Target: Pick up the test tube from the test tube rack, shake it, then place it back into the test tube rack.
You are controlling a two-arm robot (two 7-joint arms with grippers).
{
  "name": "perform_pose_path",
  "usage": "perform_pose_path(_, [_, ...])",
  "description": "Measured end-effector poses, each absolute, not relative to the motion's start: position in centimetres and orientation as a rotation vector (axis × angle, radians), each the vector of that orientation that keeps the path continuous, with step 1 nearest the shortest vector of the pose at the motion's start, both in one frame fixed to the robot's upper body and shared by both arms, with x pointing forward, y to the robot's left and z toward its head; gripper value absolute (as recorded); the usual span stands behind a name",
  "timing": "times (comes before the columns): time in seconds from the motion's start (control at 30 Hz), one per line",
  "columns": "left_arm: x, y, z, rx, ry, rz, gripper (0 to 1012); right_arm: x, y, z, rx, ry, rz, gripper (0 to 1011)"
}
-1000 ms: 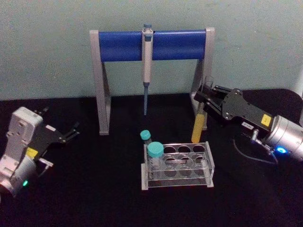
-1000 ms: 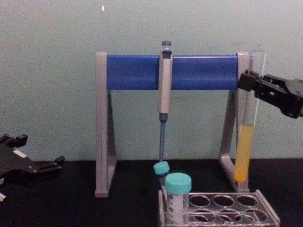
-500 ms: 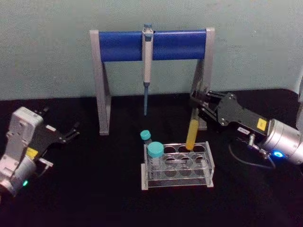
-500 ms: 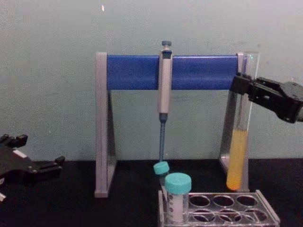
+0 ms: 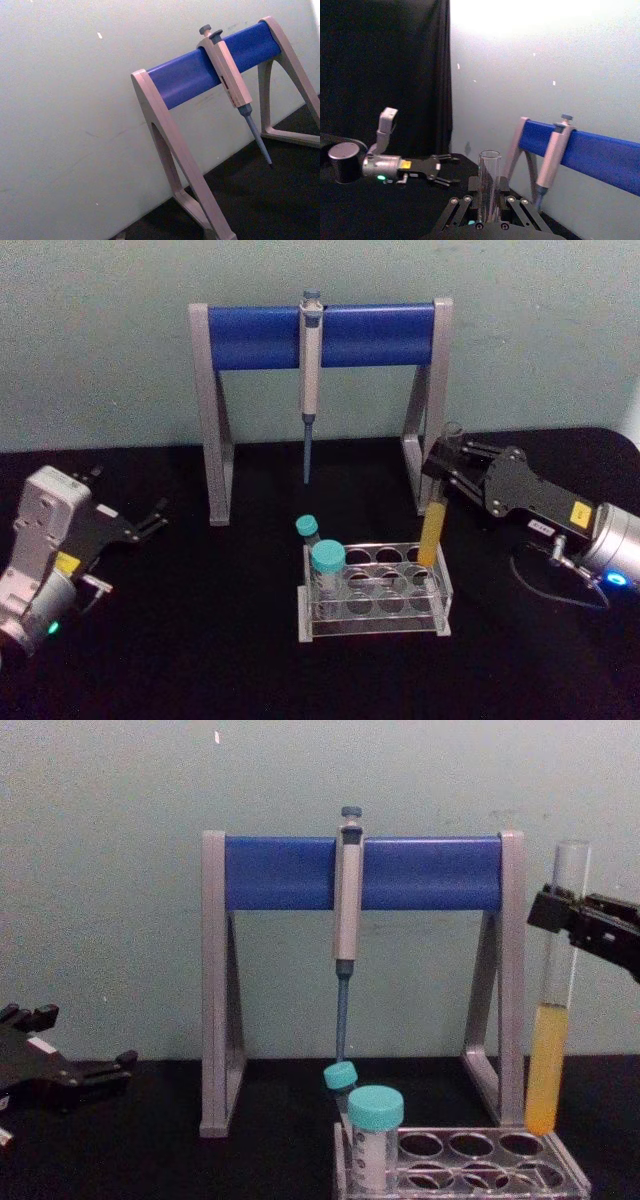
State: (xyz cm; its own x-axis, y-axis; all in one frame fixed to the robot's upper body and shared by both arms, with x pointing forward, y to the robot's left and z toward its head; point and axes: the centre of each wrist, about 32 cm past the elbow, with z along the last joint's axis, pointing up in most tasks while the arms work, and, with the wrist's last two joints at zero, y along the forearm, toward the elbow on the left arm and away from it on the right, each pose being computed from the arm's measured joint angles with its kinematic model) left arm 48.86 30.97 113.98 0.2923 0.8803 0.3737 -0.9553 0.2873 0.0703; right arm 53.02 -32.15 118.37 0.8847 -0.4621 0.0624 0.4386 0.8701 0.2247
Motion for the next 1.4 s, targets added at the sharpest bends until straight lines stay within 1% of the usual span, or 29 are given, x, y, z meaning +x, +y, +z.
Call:
perform_pose_path(0.27, [48.9,31.0,114.0,0.304,-0.285,1.248,1001,53.4,-32.7,118.8,0.196,-0.143,-0.520,232])
perform_pose_path(0.37, [48.9,31.0,114.0,0.304,-0.285,1.248,1001,53.9,-32.7,119.0,0.196,-0.153,-0.529,232])
perform_pose_path(0.57, [48.9,31.0,114.0,0.304,-0.285,1.248,1001,54.9,-32.0,119.1,0.201,-0.155,-0.505,230])
perform_pose_path(0.77, [48.9,31.0,114.0,0.304,-0.285,1.248,1001,55.2,-31.5,119.0,0.207,-0.143,-0.475,232])
perform_pose_path(1.1, [48.9,31.0,114.0,0.304,-0.285,1.248,1001,54.4,-31.1,118.8,0.209,-0.121,-0.439,230])
perform_pose_path(1.4, [48.9,31.0,114.0,0.304,-0.285,1.248,1001,53.2,-31.9,118.9,0.187,-0.114,-0.474,232])
